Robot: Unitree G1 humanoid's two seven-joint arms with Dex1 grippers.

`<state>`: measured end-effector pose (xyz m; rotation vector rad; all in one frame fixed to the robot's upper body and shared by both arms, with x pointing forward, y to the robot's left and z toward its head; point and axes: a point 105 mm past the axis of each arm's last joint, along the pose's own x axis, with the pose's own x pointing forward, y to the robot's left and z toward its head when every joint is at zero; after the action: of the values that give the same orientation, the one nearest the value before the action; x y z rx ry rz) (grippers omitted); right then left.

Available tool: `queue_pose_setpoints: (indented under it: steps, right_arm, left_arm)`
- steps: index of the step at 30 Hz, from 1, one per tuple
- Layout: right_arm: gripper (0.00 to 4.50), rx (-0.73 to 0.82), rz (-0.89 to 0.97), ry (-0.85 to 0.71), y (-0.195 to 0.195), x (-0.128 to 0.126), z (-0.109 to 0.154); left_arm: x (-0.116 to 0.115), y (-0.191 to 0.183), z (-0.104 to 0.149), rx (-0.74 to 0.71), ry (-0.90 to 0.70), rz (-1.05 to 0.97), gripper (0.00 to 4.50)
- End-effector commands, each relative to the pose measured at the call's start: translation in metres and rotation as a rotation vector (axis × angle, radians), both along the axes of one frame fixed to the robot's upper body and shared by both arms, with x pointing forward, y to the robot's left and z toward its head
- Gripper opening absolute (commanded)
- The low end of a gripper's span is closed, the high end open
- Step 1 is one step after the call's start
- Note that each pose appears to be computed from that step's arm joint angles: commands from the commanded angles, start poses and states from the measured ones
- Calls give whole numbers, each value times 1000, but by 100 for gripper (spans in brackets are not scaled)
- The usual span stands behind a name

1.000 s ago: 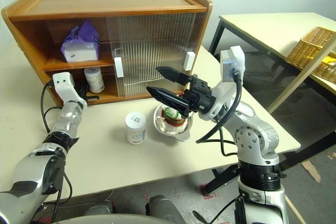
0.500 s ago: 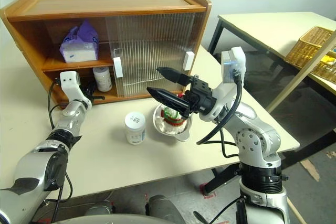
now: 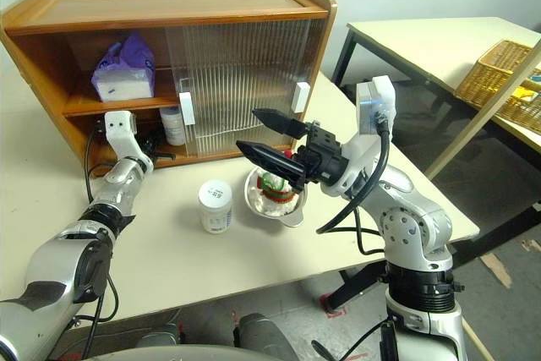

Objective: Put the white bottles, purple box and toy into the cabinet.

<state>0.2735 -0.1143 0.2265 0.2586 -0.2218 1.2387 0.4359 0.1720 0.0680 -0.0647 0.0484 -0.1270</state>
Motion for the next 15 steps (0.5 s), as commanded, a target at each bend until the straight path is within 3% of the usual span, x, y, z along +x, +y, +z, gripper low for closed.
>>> queue_pose_setpoints:
  steps: [1, 2, 5, 15]
  right_arm:
    - [450, 0, -1, -9, -1, 2, 2]
    - [450, 1, 1, -9, 0, 2, 2]
    - [450, 4, 9, -9, 1, 3, 2]
    - [450, 4, 37, -4, 4, 6, 1]
  left_arm:
    - [-5, 7, 2, -37, -41, -3, 2]
    - [-8, 6, 4, -44, -60, -22, 2]
    - [-24, 1, 8, -82, -123, -133, 57]
    - [-92, -5, 19, -11, -165, -522, 415]
